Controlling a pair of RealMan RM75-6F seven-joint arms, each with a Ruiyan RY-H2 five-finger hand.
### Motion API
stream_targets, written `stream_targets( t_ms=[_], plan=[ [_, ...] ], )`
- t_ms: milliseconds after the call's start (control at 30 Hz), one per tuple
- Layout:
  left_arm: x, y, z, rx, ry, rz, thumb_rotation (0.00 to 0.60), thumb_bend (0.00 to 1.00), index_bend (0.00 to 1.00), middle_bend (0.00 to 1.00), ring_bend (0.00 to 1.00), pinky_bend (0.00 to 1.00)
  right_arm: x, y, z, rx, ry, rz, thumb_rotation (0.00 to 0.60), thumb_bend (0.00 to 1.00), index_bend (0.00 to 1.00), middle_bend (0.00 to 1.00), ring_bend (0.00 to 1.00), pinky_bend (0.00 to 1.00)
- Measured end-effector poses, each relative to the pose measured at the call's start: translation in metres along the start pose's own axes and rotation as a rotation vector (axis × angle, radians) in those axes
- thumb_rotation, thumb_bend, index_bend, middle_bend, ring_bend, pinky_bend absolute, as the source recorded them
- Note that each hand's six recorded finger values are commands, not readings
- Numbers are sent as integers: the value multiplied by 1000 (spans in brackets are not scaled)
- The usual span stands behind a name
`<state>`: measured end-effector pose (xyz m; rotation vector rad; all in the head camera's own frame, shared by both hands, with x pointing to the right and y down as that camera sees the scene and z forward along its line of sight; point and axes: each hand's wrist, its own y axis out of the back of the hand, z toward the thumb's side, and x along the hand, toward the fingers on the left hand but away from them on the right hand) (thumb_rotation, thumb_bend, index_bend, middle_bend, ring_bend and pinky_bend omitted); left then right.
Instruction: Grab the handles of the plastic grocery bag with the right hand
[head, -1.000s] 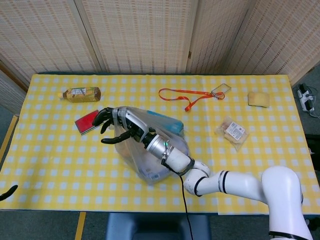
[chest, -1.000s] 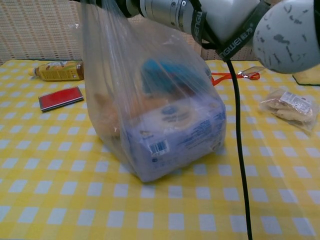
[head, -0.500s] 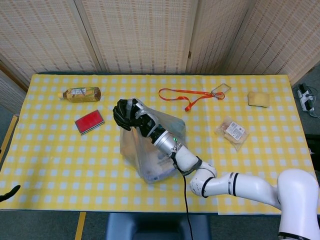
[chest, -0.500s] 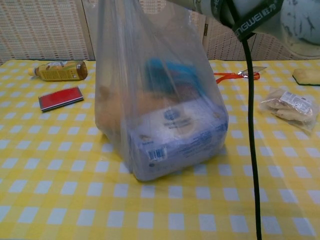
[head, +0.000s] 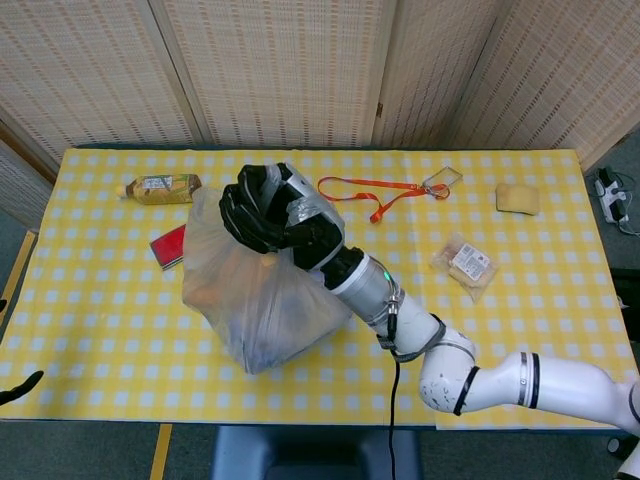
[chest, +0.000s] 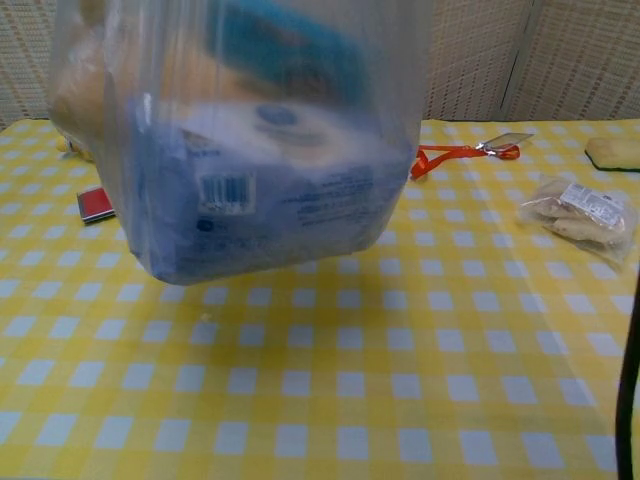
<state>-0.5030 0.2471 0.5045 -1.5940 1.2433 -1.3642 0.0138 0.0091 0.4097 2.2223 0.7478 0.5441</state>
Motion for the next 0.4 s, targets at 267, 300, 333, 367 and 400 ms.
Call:
stream_targets(
  t_ms=[267, 300, 333, 367, 400],
  plan=[
    [2, -6, 2, 10, -2, -20, 600, 169, 0, 0, 0, 0, 11, -3, 26, 45, 29, -34, 600, 470, 722, 771, 682, 885],
    [2, -6, 3, 11, -4, -20, 600, 169, 0, 0, 0, 0, 11, -2, 25, 46, 25, -36, 600, 470, 722, 771, 682, 885],
    [2, -6, 3, 13, -4, -20, 600, 169, 0, 0, 0, 0, 11, -1, 23, 46, 20, -38, 600, 470, 722, 771, 681, 885],
    [2, -7, 4, 15, -5, -20, 600, 169, 0, 0, 0, 0, 11, 1, 21, 47, 13, -42, 600, 470, 722, 771, 681, 885],
    [2, -7, 4, 16, -5, -21, 600, 169, 0, 0, 0, 0, 11, 3, 20, 46, 10, -43, 600, 470, 722, 771, 681, 885]
  ],
)
